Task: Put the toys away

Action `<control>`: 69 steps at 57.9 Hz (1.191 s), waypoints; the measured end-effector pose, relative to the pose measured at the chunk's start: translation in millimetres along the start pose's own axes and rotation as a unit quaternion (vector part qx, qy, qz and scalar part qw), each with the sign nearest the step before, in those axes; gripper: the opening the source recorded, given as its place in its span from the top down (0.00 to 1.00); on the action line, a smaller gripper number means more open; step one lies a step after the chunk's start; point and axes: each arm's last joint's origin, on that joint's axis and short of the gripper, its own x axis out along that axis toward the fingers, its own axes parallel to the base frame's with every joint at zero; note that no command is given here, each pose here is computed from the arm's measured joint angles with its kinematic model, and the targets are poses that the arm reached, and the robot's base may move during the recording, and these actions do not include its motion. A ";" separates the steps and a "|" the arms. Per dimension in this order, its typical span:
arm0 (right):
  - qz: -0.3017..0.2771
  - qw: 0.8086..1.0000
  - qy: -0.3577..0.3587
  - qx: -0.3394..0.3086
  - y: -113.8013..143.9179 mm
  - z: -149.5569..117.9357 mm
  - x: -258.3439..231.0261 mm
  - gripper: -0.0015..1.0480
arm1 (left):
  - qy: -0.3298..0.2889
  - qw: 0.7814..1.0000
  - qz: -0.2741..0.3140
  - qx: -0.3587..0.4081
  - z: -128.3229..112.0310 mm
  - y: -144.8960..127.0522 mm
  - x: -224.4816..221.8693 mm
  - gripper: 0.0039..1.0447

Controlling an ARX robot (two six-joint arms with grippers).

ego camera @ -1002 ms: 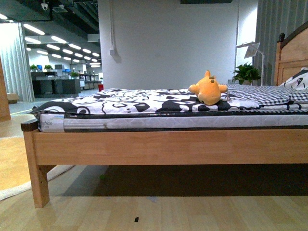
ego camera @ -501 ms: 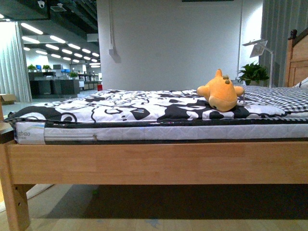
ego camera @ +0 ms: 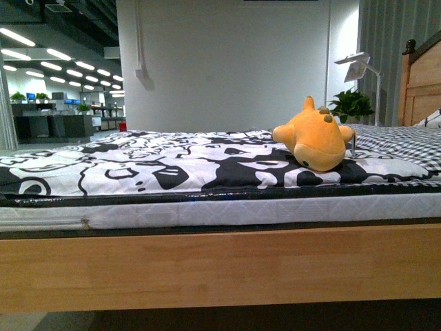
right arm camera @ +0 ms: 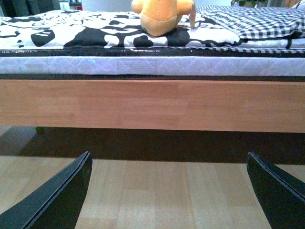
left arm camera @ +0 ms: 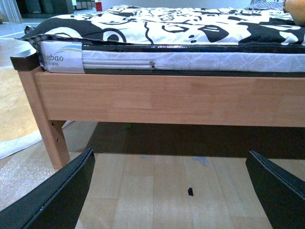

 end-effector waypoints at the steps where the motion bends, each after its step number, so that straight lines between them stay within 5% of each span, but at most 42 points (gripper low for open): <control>1: 0.000 1.000 0.000 0.000 0.0 0.0 0.0 0.06 | 0.000 1.000 0.000 0.000 0.0 0.0 0.0 0.06; 57: 0.002 1.000 0.000 0.000 0.0 0.0 0.0 0.06 | 0.000 1.000 0.000 0.000 0.0 0.0 0.0 0.06; 69: 0.072 0.990 -0.019 0.123 -11.9 28.1 15.3 0.06 | 0.000 1.000 0.000 0.000 0.0 0.0 0.0 0.06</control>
